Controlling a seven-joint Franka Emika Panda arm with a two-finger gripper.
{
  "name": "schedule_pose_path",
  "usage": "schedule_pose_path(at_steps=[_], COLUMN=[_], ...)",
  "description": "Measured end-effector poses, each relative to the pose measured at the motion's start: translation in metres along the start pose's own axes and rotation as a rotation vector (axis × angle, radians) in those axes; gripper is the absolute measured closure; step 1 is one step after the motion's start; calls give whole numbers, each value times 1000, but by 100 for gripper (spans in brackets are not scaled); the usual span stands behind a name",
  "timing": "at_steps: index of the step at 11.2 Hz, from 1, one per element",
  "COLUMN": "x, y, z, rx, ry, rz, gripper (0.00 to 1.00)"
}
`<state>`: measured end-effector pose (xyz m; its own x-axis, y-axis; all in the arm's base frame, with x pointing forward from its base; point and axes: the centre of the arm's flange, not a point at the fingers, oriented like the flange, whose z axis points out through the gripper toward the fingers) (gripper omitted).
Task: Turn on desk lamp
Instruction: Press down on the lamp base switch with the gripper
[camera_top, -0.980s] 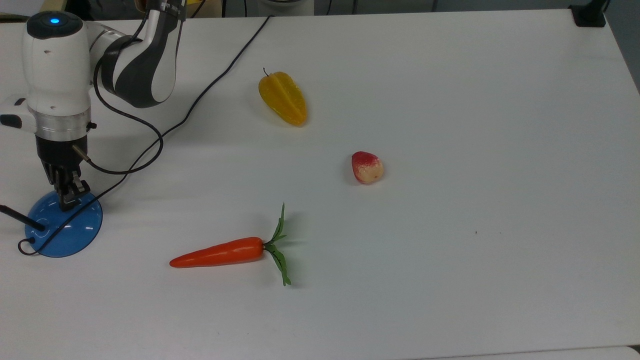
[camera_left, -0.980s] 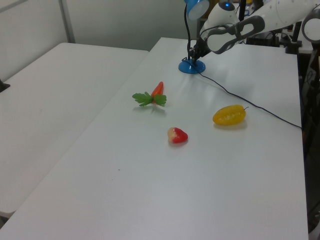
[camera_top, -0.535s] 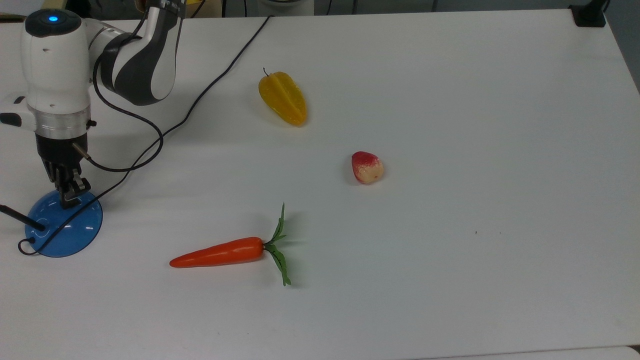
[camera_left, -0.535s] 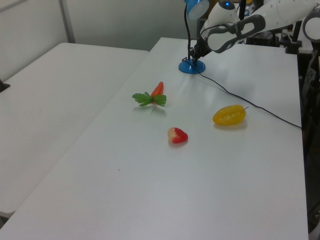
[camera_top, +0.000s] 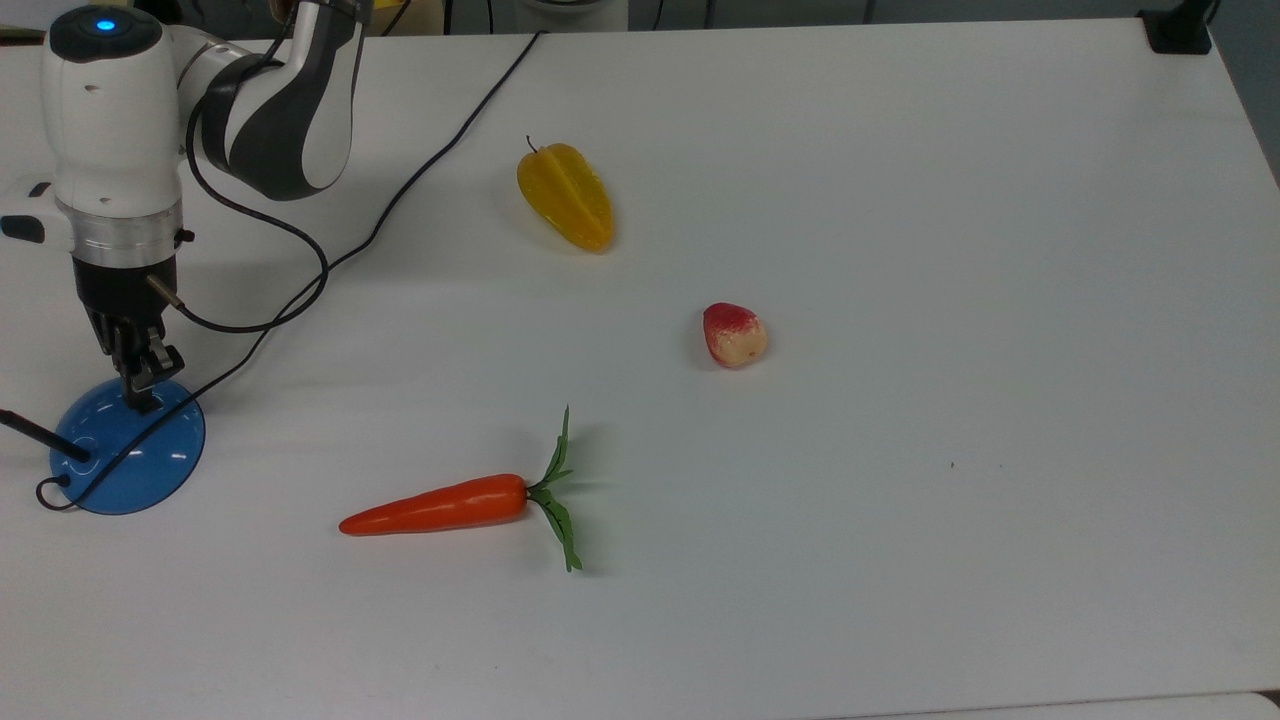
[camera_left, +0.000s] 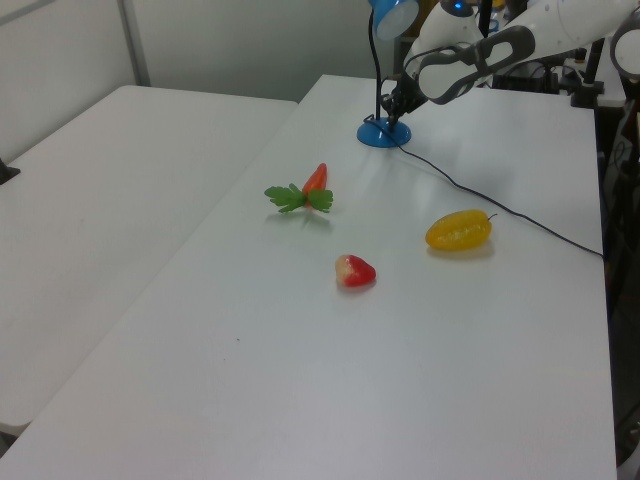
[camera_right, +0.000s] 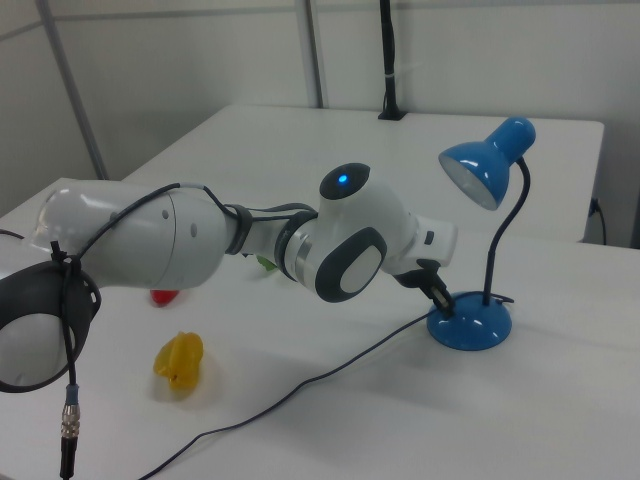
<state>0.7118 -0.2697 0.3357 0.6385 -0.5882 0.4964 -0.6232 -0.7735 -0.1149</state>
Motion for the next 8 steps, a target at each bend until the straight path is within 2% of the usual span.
schedule_pose_path(at_steps=[8], x=[-8], y=[3], z=[8], rx=[-7], ry=[-18], rz=[0], gripper=[99])
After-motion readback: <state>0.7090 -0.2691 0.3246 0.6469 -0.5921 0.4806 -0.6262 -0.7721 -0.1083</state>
